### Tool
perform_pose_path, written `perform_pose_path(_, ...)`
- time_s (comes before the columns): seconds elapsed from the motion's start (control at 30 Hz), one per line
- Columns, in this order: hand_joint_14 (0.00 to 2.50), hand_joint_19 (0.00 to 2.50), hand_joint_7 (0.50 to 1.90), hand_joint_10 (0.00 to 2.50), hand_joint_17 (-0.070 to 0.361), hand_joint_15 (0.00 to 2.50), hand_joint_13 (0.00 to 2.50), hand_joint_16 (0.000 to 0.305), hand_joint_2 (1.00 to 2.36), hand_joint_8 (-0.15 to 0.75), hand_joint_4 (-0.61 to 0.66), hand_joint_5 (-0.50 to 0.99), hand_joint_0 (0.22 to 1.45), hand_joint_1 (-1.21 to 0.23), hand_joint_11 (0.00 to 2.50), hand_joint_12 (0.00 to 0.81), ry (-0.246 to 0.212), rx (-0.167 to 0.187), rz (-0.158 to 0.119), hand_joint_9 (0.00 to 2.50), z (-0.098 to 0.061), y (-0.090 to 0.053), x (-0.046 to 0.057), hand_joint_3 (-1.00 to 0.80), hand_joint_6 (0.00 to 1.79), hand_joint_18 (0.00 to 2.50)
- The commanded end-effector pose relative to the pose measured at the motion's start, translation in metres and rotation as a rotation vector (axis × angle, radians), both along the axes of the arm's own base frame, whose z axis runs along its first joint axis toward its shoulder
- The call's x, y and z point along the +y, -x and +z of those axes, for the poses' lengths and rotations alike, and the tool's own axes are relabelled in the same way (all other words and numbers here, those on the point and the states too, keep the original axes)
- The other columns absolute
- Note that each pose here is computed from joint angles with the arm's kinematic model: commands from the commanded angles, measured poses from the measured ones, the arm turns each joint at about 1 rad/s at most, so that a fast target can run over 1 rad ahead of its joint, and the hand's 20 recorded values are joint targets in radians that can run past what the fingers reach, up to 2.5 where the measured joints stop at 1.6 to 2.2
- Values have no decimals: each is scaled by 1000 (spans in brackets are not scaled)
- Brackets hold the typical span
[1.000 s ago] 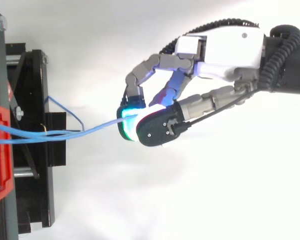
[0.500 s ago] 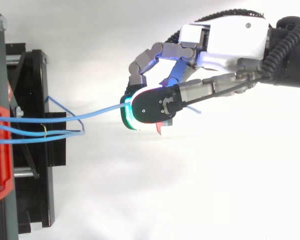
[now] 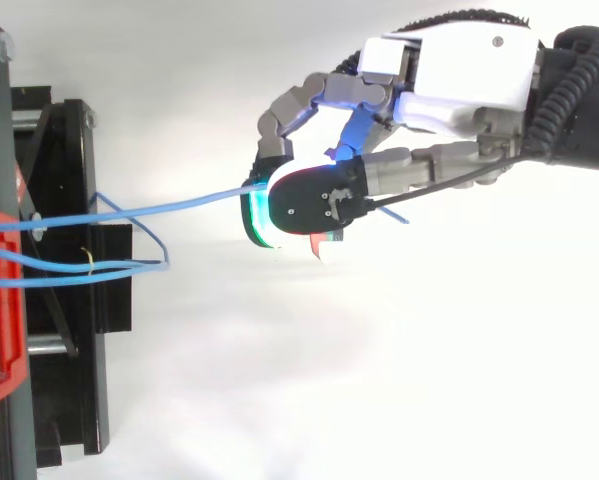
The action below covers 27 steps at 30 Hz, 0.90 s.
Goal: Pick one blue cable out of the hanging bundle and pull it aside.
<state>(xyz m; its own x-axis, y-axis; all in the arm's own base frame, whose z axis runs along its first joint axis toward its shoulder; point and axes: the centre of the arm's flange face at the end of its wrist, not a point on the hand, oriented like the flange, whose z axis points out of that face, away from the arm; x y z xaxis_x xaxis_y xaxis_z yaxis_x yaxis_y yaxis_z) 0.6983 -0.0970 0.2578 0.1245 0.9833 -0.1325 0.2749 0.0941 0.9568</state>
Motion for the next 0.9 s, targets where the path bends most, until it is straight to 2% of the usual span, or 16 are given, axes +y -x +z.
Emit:
perform_pose_path(0.0, 16, 453, 935, 18, 138, 517, 894, 61, 1550, 298, 11, -68, 430, -761, 633, 342, 2, -3, -8, 1174, 1, 0, -1, -192, 922, 815)
perform_pose_path(0.03, 18, 454, 883, 18, 139, 525, 892, 62, 1582, 294, 23, -76, 421, -766, 651, 347, 2, -4, -8, 1160, 1, -1, -1, -193, 936, 814)
perform_pose_path(0.07, 16, 457, 868, 18, 139, 524, 889, 62, 1513, 294, 41, -79, 437, -763, 650, 344, 2, -4, -8, 1157, 1, -1, -1, -187, 939, 803)
perform_pose_path(0.1, 17, 474, 852, 17, 132, 528, 872, 58, 1053, 280, 48, -84, 539, -743, 663, 331, 3, -4, -7, 1145, 1, -1, -1, -130, 942, 770)
perform_pose_path(0.13, 18, 489, 839, 17, 124, 541, 852, 55, 1007, 269, 43, -87, 531, -698, 668, 319, 6, -4, -7, 1137, 1, -1, -1, -194, 943, 737)
perform_pose_path(0.17, 18, 496, 844, 20, 121, 544, 847, 54, 1008, 265, 44, -89, 523, -679, 672, 313, 10, -3, -5, 1132, 1, -1, -1, -212, 943, 725)
perform_pose_path(0.2, 21, 547, 888, 21, 98, 558, 794, 44, 1012, 229, 32, -98, 505, -620, 700, 272, 10, -3, -5, 1109, 1, -1, -1, -304, 938, 638)
perform_pose_path(0.23, 20, 535, 890, 22, 101, 550, 791, 45, 1007, 238, 40, -94, 493, -563, 696, 280, 14, -1, -4, 1117, 0, -1, -2, -391, 925, 643)
perform_pose_path(0.3, 20, 535, 892, 20, 102, 543, 790, 45, 1005, 246, 38, -92, 491, -493, 681, 280, 26, -3, -4, 1124, 2, -1, -3, -438, 914, 638)
perform_pose_path(0.43, 21, 534, 902, 23, 101, 528, 785, 45, 1001, 246, 27, -82, 494, -361, 666, 274, 81, -15, -55, 1134, 2, -2, -10, -490, 889, 633)
perform_pose_path(0.53, 20, 538, 913, 23, 100, 528, 782, 44, 1001, 241, 17, -81, 504, -290, 653, 268, 102, -20, -80, 1136, 3, -2, -14, -500, 878, 624)
perform_pose_path(0.57, 20, 541, 911, 22, 98, 529, 783, 44, 1000, 244, 17, -81, 511, -275, 663, 263, 120, -32, -98, 1143, 4, -4, -17, -499, 877, 620)
perform_pose_path(0.63, 21, 544, 920, 23, 96, 519, 782, 43, 1000, 244, 18, -81, 520, -282, 653, 260, 130, -37, -107, 1142, 4, -4, -18, -493, 874, 619)
perform_pose_path(0.8, 20, 532, 978, 23, 87, 507, 778, 39, 1012, 231, 34, -76, 573, -524, 669, 235, 161, -43, -126, 1137, 6, -4, -23, -364, 873, 629)
perform_pose_path(0.87, 21, 523, 1011, 23, 86, 496, 775, 38, 1014, 228, 30, -71, 573, -569, 671, 232, 176, -37, -139, 1143, 5, -4, -24, -314, 878, 632)
